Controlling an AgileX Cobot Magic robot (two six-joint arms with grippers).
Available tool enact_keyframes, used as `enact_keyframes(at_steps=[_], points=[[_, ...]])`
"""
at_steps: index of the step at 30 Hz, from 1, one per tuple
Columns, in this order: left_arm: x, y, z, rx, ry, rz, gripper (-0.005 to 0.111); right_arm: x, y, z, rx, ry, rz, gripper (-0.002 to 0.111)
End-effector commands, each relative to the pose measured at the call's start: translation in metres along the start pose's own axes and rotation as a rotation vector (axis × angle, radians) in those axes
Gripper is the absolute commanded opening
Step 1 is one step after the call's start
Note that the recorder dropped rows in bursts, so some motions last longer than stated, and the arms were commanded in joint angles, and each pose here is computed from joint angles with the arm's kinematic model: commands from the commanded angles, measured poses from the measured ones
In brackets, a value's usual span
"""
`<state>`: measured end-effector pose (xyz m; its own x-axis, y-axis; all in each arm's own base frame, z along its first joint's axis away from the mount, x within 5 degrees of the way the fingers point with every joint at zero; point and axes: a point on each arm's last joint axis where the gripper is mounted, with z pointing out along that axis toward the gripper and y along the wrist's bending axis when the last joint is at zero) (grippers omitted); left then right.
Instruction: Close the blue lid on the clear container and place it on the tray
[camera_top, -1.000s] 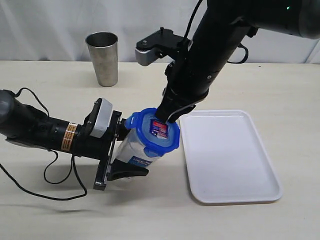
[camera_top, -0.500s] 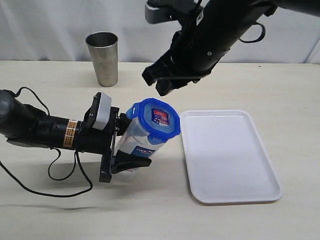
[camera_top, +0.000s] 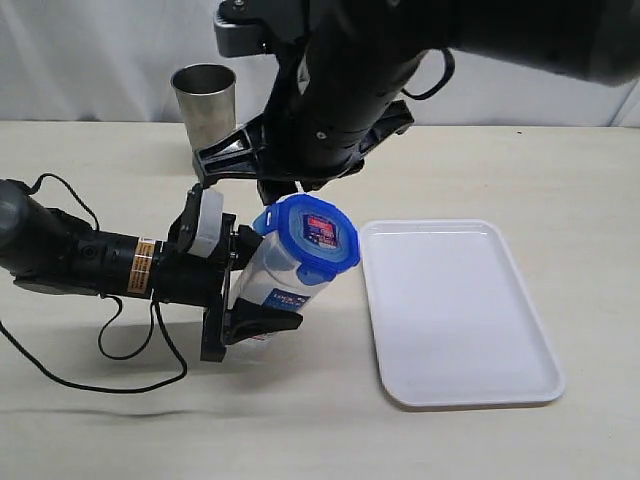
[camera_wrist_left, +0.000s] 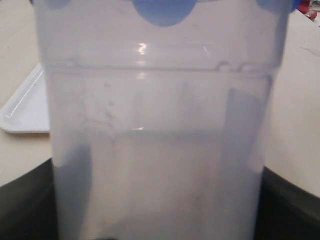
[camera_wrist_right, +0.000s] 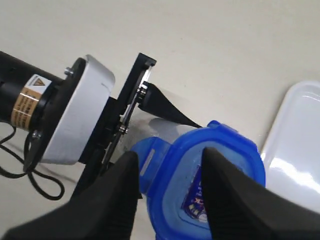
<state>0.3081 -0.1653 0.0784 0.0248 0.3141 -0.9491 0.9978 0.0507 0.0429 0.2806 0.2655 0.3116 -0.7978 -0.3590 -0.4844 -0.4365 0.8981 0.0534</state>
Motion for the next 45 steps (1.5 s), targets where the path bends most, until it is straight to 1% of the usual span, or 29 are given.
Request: enact_keyframes(at_steps=[1, 3, 8, 13, 15, 16, 18, 22, 25, 28, 31, 32, 33, 34, 36, 37, 39, 40, 41, 42, 43, 44, 45], points=[[-0.004, 0.003, -0.001, -0.026, -0.012, -0.006, 0.0, -0.004, 0.011, 0.015, 0.071, 0.053, -0.001, 0.04], [-0.004, 0.003, -0.001, -0.027, -0.01, -0.006, 0.0, -0.006, 0.014, 0.023, 0.076, 0.081, 0.006, 0.04], [-0.005, 0.003, -0.001, -0.024, -0.018, -0.006, 0.0, -0.001, 0.013, 0.044, 0.144, 0.2, 0.01, 0.04], [-0.005, 0.004, -0.001, -0.031, -0.022, -0.01, 0.0, 0.004, 0.015, 0.057, 0.142, 0.253, -0.001, 0.039], [-0.005, 0.004, -0.001, -0.031, -0.022, -0.01, 0.0, 0.006, 0.018, 0.063, 0.115, 0.283, -0.01, 0.038], [-0.005, 0.005, -0.001, -0.041, -0.026, -0.014, 0.0, 0.01, 0.021, 0.069, 0.09, 0.32, -0.029, 0.032], [-0.005, 0.005, -0.001, -0.043, -0.027, -0.015, 0.0, 0.015, 0.027, 0.081, 0.1, 0.345, -0.073, 0.024], [-0.006, 0.004, -0.001, -0.038, -0.034, -0.014, 0.0, 0.021, 0.036, 0.094, 0.181, 0.34, -0.168, 0.023], [-0.007, 0.004, -0.001, -0.031, -0.048, -0.008, 0.0, 0.024, 0.04, 0.096, 0.173, 0.349, -0.209, 0.023], [-0.007, 0.004, -0.001, -0.033, -0.048, -0.008, 0.0, 0.018, 0.04, 0.074, 0.136, 0.31, -0.258, 0.023], [-0.008, 0.004, -0.001, -0.031, -0.052, -0.005, 0.0, 0.003, 0.045, 0.028, 0.005, 0.14, -0.307, 0.023], [-0.008, 0.004, -0.001, -0.03, -0.056, -0.005, 0.0, -0.001, 0.044, 0.009, -0.017, 0.087, -0.313, 0.026], [-0.009, 0.004, -0.001, -0.028, -0.061, -0.005, 0.0, -0.002, 0.042, -0.002, -0.022, 0.061, -0.319, 0.03], [-0.01, 0.003, -0.001, -0.024, -0.072, -0.005, 0.0, -0.004, 0.039, -0.023, -0.028, 0.013, -0.324, 0.037], [-0.01, 0.003, -0.001, -0.023, -0.074, -0.002, 0.0, -0.003, 0.033, -0.051, -0.039, -0.045, -0.333, 0.045], [-0.01, 0.003, -0.001, -0.023, -0.074, -0.002, 0.0, -0.001, 0.03, -0.06, -0.037, -0.067, -0.334, 0.045], [-0.01, 0.003, -0.001, -0.022, -0.078, 0.018, 0.0, 0.013, 0.016, -0.087, -0.023, -0.153, -0.348, 0.04], [-0.01, 0.003, -0.001, -0.022, -0.08, 0.018, 0.0, 0.019, 0.013, -0.093, -0.029, -0.183, -0.35, 0.037], [-0.01, 0.003, -0.001, -0.022, -0.08, 0.018, 0.0, 0.031, 0.006, -0.103, -0.048, -0.245, -0.353, 0.029], [-0.01, 0.003, -0.001, -0.018, -0.078, 0.02, 0.0, 0.039, 0.002, -0.109, -0.059, -0.278, -0.354, 0.025], [-0.01, 0.001, -0.001, -0.003, -0.073, 0.026, 0.0, 0.054, -0.004, -0.119, -0.089, -0.332, -0.347, 0.019], [-0.01, 0.001, -0.001, 0.001, -0.072, 0.028, 0.0, 0.064, -0.009, -0.125, -0.098, -0.355, -0.342, 0.016], [-0.009, 0.001, -0.001, 0.002, -0.071, 0.028, 0.0, 0.082, -0.019, -0.138, -0.11, -0.397, -0.338, 0.01]])
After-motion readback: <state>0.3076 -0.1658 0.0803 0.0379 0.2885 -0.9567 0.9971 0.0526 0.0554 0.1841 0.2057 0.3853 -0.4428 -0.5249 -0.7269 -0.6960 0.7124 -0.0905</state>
